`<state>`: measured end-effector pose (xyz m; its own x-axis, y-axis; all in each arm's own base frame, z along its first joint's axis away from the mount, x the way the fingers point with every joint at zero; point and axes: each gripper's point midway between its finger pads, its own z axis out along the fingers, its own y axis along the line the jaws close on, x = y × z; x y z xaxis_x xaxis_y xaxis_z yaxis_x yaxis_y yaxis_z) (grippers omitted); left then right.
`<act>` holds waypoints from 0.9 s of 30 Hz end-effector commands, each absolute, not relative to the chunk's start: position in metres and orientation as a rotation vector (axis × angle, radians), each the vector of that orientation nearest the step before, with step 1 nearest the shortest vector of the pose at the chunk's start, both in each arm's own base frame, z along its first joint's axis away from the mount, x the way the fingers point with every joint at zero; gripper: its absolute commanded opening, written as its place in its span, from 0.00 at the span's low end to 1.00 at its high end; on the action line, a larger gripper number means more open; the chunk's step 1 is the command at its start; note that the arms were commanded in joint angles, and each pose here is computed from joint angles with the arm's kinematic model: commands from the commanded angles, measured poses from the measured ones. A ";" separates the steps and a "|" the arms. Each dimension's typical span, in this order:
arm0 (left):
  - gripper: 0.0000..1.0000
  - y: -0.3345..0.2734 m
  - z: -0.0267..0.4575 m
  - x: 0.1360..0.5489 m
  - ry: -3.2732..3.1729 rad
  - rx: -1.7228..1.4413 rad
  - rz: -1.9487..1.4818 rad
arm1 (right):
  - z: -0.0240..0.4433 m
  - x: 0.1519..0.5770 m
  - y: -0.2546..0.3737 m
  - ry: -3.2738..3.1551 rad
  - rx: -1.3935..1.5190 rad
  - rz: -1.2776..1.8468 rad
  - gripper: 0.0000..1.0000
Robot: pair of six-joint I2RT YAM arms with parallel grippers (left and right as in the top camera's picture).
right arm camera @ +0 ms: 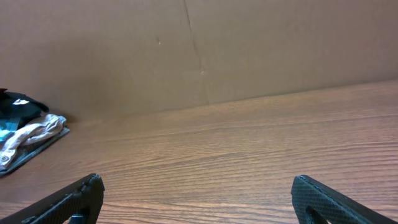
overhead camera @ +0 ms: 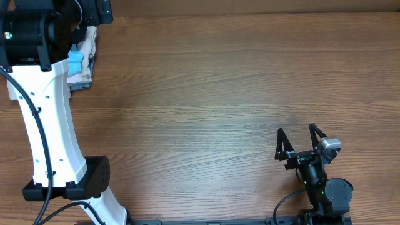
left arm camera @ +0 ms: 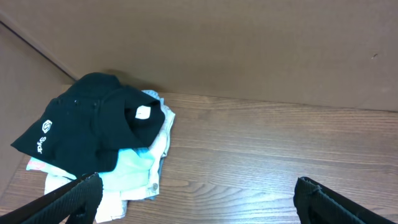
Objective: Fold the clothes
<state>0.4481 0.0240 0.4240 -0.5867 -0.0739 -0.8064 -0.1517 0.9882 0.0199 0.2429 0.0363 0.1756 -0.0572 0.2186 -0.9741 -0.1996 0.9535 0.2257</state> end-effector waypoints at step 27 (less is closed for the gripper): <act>1.00 -0.027 0.256 0.286 2.032 0.123 -0.141 | 0.175 0.243 0.038 1.584 0.003 0.342 1.00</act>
